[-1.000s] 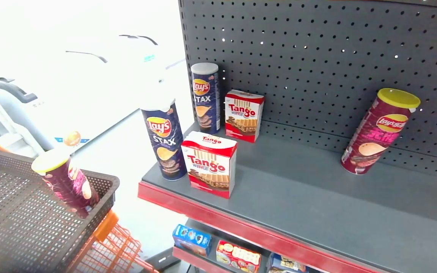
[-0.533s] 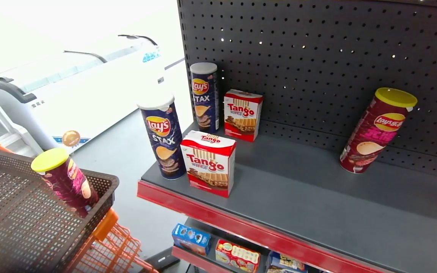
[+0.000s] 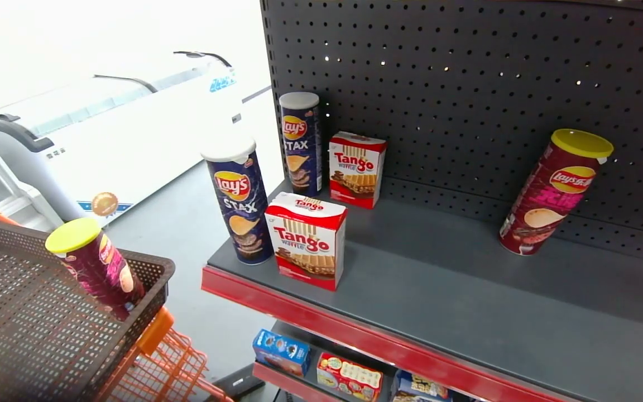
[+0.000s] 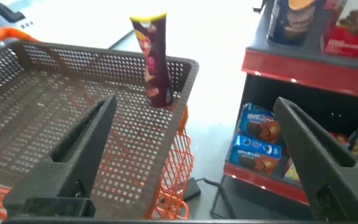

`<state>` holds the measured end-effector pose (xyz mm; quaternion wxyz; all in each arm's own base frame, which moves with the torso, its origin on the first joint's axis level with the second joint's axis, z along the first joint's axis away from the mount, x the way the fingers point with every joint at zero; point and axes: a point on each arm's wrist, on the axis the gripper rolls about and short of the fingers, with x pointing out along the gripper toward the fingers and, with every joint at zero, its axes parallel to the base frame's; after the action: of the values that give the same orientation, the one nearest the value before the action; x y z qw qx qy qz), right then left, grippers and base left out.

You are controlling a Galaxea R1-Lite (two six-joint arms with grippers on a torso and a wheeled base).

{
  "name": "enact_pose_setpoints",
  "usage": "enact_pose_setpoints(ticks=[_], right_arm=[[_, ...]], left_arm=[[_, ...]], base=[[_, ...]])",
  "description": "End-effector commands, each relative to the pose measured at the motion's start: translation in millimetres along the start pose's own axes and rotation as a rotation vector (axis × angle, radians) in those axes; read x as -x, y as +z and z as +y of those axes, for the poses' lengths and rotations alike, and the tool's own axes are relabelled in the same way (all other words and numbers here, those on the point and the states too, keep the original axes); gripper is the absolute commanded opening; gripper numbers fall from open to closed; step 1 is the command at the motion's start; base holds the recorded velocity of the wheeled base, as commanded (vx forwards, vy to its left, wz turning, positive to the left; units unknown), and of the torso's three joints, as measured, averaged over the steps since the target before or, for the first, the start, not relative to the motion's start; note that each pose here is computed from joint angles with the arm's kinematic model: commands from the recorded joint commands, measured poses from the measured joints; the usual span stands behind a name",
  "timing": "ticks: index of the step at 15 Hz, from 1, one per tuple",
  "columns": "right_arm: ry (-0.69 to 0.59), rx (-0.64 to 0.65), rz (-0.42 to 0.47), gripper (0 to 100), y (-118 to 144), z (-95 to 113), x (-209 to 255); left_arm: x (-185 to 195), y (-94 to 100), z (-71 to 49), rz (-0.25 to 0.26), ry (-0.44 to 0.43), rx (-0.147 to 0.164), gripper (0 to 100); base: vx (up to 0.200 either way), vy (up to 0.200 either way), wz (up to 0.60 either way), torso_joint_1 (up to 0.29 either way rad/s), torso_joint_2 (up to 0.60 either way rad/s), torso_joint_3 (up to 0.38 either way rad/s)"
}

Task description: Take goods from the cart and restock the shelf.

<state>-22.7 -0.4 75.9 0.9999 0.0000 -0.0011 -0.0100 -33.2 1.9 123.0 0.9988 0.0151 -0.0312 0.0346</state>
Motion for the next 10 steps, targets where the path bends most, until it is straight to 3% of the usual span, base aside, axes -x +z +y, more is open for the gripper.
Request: enact_pose_setpoints(ticks=[1, 4, 5, 6, 7, 9, 10], right_arm=[[-0.001, 0.0, 0.001, 100, 0.1, 0.0, -0.1], [-0.001, 0.0, 0.001, 100, 0.1, 0.0, -0.1], [-0.001, 0.0, 0.001, 100, 0.1, 0.0, -0.1], [0.0, 0.0, 0.001, 100, 0.1, 0.0, -0.1], [0.0, 0.0, 0.001, 100, 0.1, 0.0, -0.1], [-0.001, 0.0, 0.001, 100, 0.1, 0.0, -0.1], [-0.001, 0.0, 0.001, 100, 0.1, 0.0, -0.1]], left_arm=[[-33.2, 51.0, 0.4, 0.165, 0.076, -0.008, 100], [-66.7, 60.0, -0.6, 0.296, 0.05, 0.014, 100], [-66.7, 60.0, -0.6, 0.296, 0.05, 0.014, 100], [-94.3, 54.6, 1.9, 0.396, 0.04, 0.036, 100], [-123.7, 50.8, 6.1, 0.444, 0.054, 0.039, 100], [-147.5, 42.3, 11.7, 0.434, 0.078, 0.036, 100], [-165.9, 34.1, 17.2, 0.461, 0.105, 0.021, 100]], base=[[0.0, 0.0, 0.0, 0.0, 0.0, 0.0], [0.0, 0.0, 0.0, 0.0, 0.0, 0.0], [0.0, 0.0, 0.0, 0.0, 0.0, 0.0], [0.0, 0.0, 0.0, 0.0, 0.0, 0.0], [0.0, 0.0, 0.0, 0.0, 0.0, 0.0], [0.0, 0.0, 0.0, 0.0, 0.0, 0.0], [0.0, 0.0, 0.0, 0.0, 0.0, 0.0]])
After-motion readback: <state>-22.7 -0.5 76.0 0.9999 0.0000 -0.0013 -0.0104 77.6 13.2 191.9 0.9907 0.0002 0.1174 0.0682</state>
